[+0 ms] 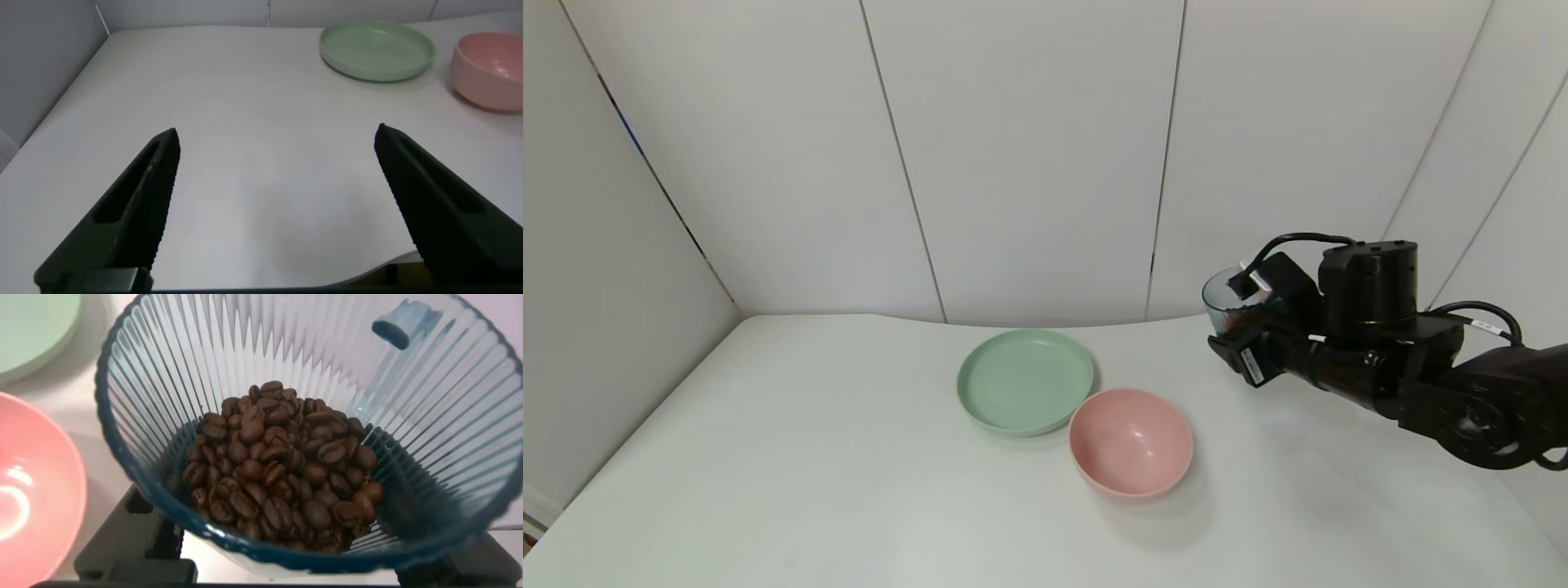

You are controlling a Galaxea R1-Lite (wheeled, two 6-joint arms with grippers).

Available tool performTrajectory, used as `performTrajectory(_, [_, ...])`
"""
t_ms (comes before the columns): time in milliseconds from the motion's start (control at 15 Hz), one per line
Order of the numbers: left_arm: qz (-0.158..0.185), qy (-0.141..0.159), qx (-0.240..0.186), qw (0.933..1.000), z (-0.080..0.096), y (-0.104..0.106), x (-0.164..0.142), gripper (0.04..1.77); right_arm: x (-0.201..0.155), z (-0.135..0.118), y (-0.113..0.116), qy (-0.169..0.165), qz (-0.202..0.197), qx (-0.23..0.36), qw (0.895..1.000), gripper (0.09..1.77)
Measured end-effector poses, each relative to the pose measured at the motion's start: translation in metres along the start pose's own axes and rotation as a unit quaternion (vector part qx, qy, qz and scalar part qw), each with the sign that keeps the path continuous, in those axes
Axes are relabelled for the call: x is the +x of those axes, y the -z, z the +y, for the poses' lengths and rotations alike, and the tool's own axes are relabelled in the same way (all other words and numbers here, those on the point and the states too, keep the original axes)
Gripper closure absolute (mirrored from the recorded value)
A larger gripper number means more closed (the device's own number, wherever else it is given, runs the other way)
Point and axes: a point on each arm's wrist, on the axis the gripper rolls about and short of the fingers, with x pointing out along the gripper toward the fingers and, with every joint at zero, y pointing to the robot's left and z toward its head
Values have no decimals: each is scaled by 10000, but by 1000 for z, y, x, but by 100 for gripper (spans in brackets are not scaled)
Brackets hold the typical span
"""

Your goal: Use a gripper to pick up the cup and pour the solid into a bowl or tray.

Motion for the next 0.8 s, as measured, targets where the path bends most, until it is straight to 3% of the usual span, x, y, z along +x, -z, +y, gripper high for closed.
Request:
performTrajectory(333, [0,0,2,10000,0,0,0,9,-11,10,-4,57,33,-657,9978,50])
performTrajectory(800, [0,0,2,10000,0,0,0,9,-23,42,1,85,747,-1634,9837,50])
